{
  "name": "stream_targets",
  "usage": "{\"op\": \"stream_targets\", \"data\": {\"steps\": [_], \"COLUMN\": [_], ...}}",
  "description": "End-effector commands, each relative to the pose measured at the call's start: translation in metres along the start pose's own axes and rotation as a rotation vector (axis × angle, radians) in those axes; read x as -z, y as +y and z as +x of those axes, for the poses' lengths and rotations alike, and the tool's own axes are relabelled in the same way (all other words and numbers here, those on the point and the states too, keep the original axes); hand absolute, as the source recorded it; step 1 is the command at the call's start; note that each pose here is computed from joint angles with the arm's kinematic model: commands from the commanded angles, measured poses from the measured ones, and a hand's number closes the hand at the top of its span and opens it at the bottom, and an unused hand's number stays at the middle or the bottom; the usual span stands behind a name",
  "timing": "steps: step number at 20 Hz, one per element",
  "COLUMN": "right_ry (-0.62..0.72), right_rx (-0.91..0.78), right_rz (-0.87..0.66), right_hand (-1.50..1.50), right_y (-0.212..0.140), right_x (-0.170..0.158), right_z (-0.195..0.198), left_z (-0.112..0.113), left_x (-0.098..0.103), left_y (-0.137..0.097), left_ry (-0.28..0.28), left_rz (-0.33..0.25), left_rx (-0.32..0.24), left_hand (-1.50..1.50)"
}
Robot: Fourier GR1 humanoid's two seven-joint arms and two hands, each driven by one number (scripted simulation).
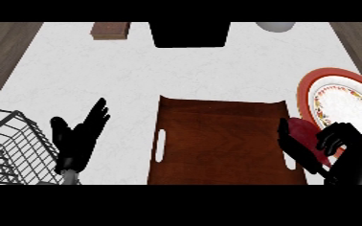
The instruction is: Pick the pear from the tray and place it in the plate
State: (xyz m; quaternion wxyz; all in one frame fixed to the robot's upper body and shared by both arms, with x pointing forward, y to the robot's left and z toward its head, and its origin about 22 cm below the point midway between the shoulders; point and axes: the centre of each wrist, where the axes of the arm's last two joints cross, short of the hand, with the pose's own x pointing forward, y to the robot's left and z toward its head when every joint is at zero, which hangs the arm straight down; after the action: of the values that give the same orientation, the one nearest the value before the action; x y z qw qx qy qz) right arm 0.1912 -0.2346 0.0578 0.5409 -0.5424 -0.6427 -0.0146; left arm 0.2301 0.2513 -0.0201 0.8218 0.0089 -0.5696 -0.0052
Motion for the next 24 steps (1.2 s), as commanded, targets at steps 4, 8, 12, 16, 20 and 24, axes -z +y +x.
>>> {"op": "stream_targets", "data": {"steps": [4,8,12,16,20,24], "right_ry": [0.059,0.072,0.072,0.071,0.278,0.308], "right_rx": [-0.021,-0.035,-0.022,-0.012,-0.230,-0.161], "right_rz": [-0.203,-0.210,-0.196,-0.182,0.022,0.180], "right_hand": [1.50,1.50,1.50,1.50,-1.50,-1.50], "right_y": [-0.011,-0.004,-0.023,-0.010,-0.029,-0.016], "right_x": [0.077,0.119,0.149,0.162,0.165,0.172], "right_z": [-0.059,-0.080,-0.102,-0.131,-0.178,-0.191], "left_z": [0.008,0.005,-0.009,-0.012,-0.007,0.001], "left_x": [0.016,0.010,0.007,0.010,0.006,0.006], "left_y": [0.010,-0.005,-0.013,-0.025,-0.024,-0.012], "left_ry": [0.022,0.004,0.021,0.026,0.007,0.007], "left_rz": [-0.007,-0.025,0.000,-0.039,-0.042,-0.059], "left_rx": [-0.006,0.000,0.000,0.010,-0.011,-0.003], "left_hand": [0.00,0.00,0.00,0.00,0.00,0.00]}}
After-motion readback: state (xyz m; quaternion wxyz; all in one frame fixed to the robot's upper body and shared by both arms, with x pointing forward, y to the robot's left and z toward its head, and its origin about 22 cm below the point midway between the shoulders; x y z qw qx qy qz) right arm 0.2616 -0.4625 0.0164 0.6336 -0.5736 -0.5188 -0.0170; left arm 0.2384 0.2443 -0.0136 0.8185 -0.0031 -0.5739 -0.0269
